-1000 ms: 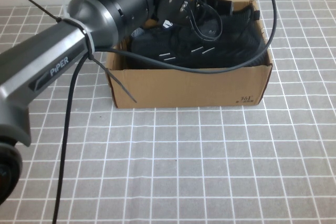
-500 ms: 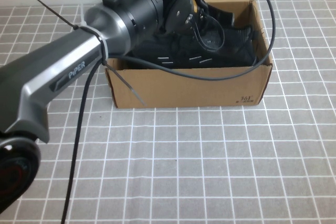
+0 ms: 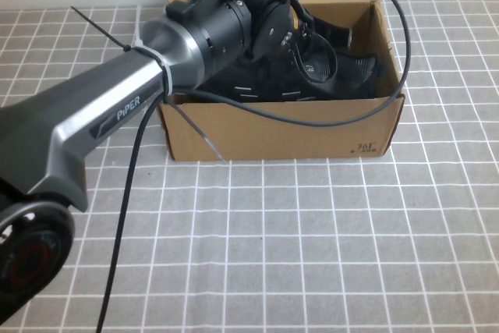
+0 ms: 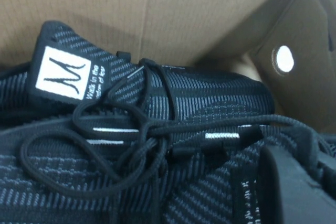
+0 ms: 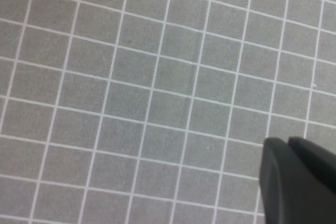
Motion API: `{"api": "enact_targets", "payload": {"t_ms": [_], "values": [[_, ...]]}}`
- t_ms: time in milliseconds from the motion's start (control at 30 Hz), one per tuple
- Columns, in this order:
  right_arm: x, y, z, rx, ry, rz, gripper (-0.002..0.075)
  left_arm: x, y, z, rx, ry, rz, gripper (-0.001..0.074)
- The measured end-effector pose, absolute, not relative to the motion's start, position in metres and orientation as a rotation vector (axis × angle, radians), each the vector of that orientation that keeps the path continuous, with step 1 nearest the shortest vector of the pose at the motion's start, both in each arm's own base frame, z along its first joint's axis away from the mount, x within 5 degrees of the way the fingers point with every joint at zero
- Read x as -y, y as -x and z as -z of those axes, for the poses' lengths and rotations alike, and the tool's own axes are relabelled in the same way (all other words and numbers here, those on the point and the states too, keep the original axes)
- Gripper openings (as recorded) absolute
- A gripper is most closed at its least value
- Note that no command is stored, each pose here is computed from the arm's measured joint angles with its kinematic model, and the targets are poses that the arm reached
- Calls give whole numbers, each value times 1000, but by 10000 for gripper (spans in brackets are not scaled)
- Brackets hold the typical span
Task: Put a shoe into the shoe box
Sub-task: Place the shoe in the shoe box
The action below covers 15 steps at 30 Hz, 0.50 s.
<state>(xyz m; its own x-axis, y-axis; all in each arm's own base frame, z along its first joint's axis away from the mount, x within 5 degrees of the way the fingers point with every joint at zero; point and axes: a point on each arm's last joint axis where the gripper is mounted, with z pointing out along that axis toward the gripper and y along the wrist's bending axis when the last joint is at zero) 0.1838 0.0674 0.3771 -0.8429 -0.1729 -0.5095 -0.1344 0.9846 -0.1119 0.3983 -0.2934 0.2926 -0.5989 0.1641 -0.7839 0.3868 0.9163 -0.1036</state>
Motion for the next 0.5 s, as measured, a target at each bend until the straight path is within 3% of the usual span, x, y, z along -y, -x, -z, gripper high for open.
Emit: {"api": "enact_targets", "payload": {"t_ms": [300,500], "values": [[-68,-184,-377,-2588,242,88,-16,288,-397,-299,-2201,-435,249,38],[-69,-184,-377,-2584,245,82,-16,286,-395,-300,-2218,-438,229,107]]}}
